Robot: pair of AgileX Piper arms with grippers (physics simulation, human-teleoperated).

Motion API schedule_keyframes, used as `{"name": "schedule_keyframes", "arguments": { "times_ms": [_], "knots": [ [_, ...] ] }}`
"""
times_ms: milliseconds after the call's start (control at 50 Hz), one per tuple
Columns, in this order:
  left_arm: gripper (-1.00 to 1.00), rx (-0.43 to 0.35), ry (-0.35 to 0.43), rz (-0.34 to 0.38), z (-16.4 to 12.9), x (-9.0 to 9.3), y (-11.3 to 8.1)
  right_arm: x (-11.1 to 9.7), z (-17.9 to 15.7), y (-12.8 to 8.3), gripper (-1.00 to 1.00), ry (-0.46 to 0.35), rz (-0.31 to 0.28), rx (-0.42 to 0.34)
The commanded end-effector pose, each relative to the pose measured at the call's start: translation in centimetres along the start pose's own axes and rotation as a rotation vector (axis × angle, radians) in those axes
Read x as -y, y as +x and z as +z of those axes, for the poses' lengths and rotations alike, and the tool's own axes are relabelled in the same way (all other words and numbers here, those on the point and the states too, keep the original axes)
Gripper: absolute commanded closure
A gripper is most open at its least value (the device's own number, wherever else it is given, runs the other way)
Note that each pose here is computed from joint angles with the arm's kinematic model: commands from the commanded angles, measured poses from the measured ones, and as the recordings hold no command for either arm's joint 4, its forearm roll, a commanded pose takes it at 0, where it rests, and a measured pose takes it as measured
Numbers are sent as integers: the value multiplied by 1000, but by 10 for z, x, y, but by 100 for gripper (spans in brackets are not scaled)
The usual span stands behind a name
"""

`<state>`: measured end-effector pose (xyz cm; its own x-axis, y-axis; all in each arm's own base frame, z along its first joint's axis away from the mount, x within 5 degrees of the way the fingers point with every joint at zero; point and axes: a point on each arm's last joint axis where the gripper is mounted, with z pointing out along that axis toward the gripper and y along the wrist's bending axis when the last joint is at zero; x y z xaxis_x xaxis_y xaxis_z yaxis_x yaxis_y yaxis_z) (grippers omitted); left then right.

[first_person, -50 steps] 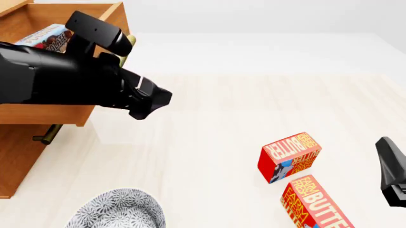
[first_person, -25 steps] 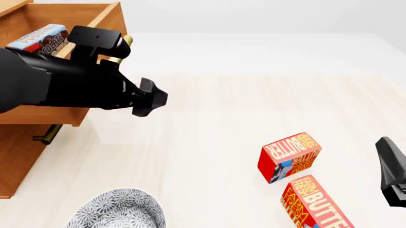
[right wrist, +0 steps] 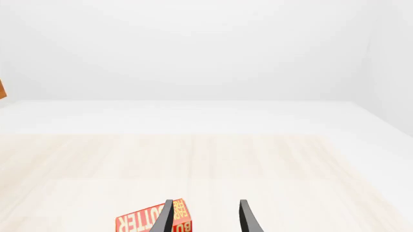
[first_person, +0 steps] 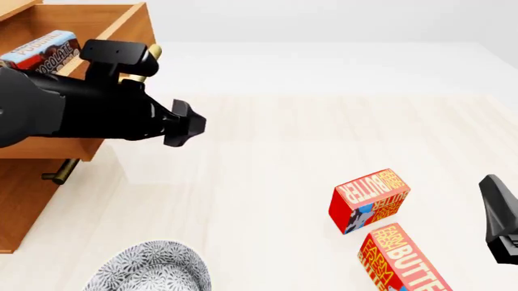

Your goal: Put the chocolate pudding in the top drawer of the cabinet and close it.

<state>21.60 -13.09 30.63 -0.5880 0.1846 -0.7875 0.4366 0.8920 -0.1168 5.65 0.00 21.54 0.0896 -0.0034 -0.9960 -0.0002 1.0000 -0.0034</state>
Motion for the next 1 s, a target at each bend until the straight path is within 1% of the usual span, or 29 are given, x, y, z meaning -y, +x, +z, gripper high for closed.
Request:
{"name": "schedule_keyframes", "arguments": {
  "times_ms": [20, 40, 60, 100, 160, 180, 380, 400, 540, 560, 680, 700, 720, 760, 840, 860, 900, 920, 1000],
  "knots": [
    [-100, 21, -18, -71, -3, -7, -1, 0, 0, 0, -100, 0, 0, 0],
    [-100, 21, -18, -71, -3, -7, -1, 0, 0, 0, -100, 0, 0, 0],
    [-100, 29, -33, -79, -6, -11, -1, 0, 0, 0, -100, 0, 0, 0],
    [-100, 26, -30, -85, -5, -11, -1, 0, 0, 0, -100, 0, 0, 0],
    [-100, 30, -41, -100, -7, -14, 1, 0, 0, 0, -100, 0, 0, 0],
    [-100, 37, -52, -99, -9, -18, 1, 0, 0, 0, -100, 0, 0, 0],
    [-100, 41, -67, -121, -11, -23, 5, 0, 0, 0, -100, 0, 0, -1],
    [-100, 41, -79, -129, -12, -26, 6, 0, 0, 0, -100, 0, 0, 0],
    [-100, 48, -107, -153, -13, -35, 8, 0, 0, 0, -100, 0, 0, 0],
    [-100, 46, -106, -164, -12, -35, 9, 0, 0, 0, -100, 0, 0, 0],
    [-100, 50, -105, -173, -12, -35, 10, 0, 0, 0, -100, 0, 0, 0],
    [-100, 49, -116, -167, -12, -38, 10, 0, 0, 0, -100, 0, 0, 0],
    [-100, 36, -131, -180, -9, -42, 12, 0, 0, 0, -100, 0, 0, 0],
    [-100, 37, -141, -183, -8, -45, 13, 0, 0, 0, -100, 0, 0, 0],
    [-100, 33, -134, -192, -2, -44, 15, 0, 0, 0, -100, 0, 0, 0],
    [-100, 41, -102, -196, 0, -35, 14, 0, 0, 0, -100, 0, 0, 0],
    [-100, 39, -104, -198, 0, -36, 14, 0, 0, 0, -100, 0, 0, 0],
    [-100, 36, -120, -198, 0, -40, 15, 0, 0, 0, -100, 0, 0, 0],
    [-100, 51, -129, -201, -3, -44, 14, 0, 0, 0, -100, 0, 0, 0]
  ]
}}
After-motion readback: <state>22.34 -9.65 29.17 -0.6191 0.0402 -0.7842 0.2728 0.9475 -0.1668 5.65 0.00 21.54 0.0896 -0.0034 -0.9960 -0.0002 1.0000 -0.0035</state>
